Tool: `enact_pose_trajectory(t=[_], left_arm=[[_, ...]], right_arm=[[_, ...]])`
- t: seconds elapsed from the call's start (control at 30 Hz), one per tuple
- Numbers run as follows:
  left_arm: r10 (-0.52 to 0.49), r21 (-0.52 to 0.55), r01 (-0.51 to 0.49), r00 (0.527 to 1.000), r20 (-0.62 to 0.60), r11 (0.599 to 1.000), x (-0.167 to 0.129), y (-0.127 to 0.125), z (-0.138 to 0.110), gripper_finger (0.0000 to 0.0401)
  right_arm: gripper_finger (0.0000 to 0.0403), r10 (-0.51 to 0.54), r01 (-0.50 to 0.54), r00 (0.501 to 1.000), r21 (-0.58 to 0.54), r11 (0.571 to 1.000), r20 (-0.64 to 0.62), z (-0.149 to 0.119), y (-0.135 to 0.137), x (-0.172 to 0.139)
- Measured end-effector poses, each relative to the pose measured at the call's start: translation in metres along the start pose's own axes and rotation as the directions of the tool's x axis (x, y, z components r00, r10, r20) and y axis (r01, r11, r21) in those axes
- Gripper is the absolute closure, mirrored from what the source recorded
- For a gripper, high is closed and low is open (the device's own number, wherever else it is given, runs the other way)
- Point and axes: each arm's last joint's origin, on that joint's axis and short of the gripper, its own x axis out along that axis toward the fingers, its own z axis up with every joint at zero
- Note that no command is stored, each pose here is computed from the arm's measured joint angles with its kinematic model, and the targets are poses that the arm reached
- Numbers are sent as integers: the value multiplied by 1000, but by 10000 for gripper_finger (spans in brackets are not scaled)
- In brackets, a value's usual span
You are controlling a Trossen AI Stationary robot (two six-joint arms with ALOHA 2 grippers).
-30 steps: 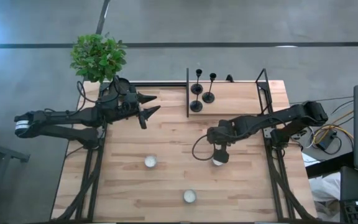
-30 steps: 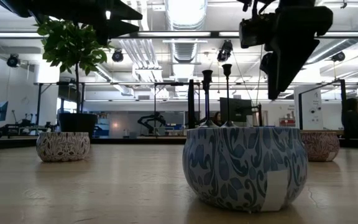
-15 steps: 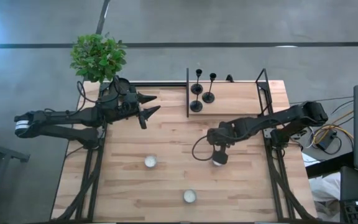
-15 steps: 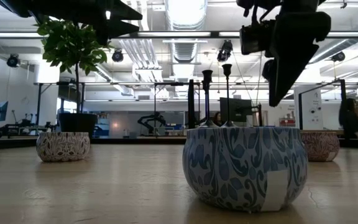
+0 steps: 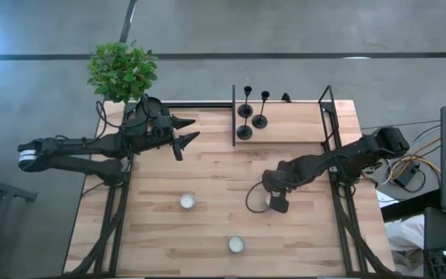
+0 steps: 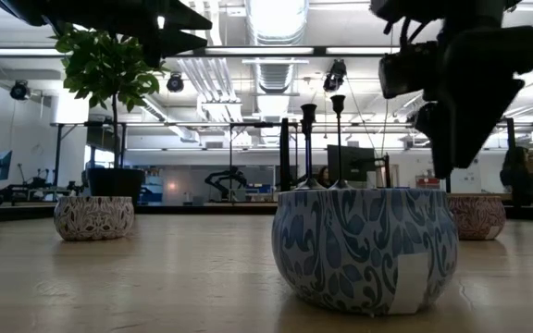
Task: Pick & Place candle stick holders
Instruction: Put the top right pink scented candle on the shelf
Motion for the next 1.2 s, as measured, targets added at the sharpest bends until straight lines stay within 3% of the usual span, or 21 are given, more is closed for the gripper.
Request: enact_pose_trajectory(t=[0.2, 0.43, 0.97, 1.2], left_arm=[[0, 0, 0, 1000, 0, 1000, 0, 0, 0, 165], [0, 0, 0, 1000, -1, 1000, 0, 0, 0, 165], [0, 0, 0, 1000, -3, 1000, 0, 0, 0, 165], [0, 1, 0, 1000, -3, 1000, 0, 0, 0, 165]], right_arm=[[32, 42, -41, 999, -59, 997, 30, -7, 18, 0], [32, 33, -31, 999, -58, 998, 21, -10, 18, 3], [32, -50, 43, 995, -79, 996, -86, -5, 22, 58], [32, -43, 38, 997, -78, 996, -63, -2, 24, 63]])
